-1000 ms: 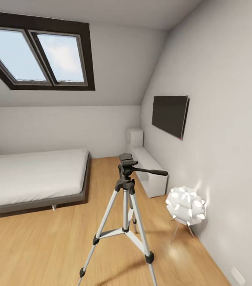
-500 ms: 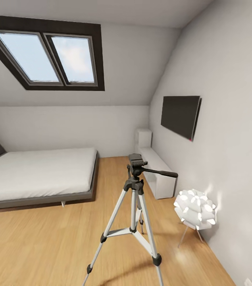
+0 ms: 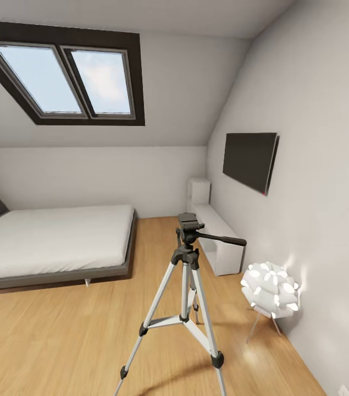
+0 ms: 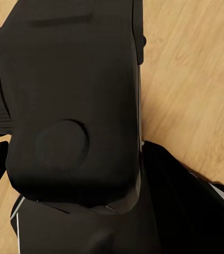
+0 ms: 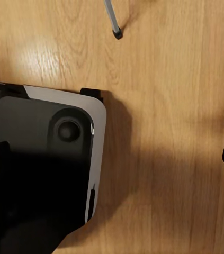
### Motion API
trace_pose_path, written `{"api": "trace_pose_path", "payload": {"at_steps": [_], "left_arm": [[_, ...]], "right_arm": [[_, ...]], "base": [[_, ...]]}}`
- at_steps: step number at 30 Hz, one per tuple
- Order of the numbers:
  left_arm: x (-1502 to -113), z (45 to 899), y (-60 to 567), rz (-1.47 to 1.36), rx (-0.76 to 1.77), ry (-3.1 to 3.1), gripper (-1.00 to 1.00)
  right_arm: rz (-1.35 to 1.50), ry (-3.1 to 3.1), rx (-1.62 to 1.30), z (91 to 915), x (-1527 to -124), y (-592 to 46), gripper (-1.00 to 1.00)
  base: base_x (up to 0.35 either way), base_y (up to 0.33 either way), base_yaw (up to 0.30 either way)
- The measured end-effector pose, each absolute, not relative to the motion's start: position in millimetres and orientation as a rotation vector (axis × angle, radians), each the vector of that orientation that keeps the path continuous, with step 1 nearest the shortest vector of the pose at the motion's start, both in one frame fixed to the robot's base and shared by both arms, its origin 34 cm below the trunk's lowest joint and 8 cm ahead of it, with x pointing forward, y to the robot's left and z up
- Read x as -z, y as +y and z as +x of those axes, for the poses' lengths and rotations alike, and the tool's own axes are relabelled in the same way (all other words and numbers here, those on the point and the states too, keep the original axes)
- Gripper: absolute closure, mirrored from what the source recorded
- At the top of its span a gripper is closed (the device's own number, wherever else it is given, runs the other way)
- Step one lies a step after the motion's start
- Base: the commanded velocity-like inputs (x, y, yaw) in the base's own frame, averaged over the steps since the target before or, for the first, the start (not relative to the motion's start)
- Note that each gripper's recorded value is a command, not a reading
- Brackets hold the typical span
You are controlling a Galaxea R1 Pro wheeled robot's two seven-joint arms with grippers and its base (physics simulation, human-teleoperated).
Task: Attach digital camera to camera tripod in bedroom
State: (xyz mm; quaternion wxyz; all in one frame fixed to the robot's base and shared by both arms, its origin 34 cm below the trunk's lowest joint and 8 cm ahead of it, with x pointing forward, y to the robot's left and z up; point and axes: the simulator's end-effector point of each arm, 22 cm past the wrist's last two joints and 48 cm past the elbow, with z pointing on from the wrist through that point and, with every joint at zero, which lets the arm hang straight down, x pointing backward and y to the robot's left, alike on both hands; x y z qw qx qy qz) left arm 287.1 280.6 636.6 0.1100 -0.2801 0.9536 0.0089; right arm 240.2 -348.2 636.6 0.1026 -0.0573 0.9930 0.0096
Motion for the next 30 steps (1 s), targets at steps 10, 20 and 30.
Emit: {"api": "trace_pose_path", "payload": {"at_steps": [10, 20, 30], "left_arm": [[-636.7, 287.6, 280.1, -0.818, -0.023, 2.803, 1.0], [-636.6, 287.3, 280.2, -0.82, -0.024, 2.804, 1.0], [-636.7, 287.5, 280.3, -0.819, -0.025, 2.803, 1.0]], "right_arm": [[-0.169, 2.93, -0.027, 240.5, -636.8, -348.9, -1.0], [-0.169, 2.93, -0.028, 240.4, -636.7, -348.4, -1.0], [-0.169, 2.929, -0.028, 240.7, -636.7, -348.3, -1.0]], "base": [[-0.005, 0.02, 0.0], [-0.069, 0.269, 0.0], [-0.014, 0.104, -0.048]]}}
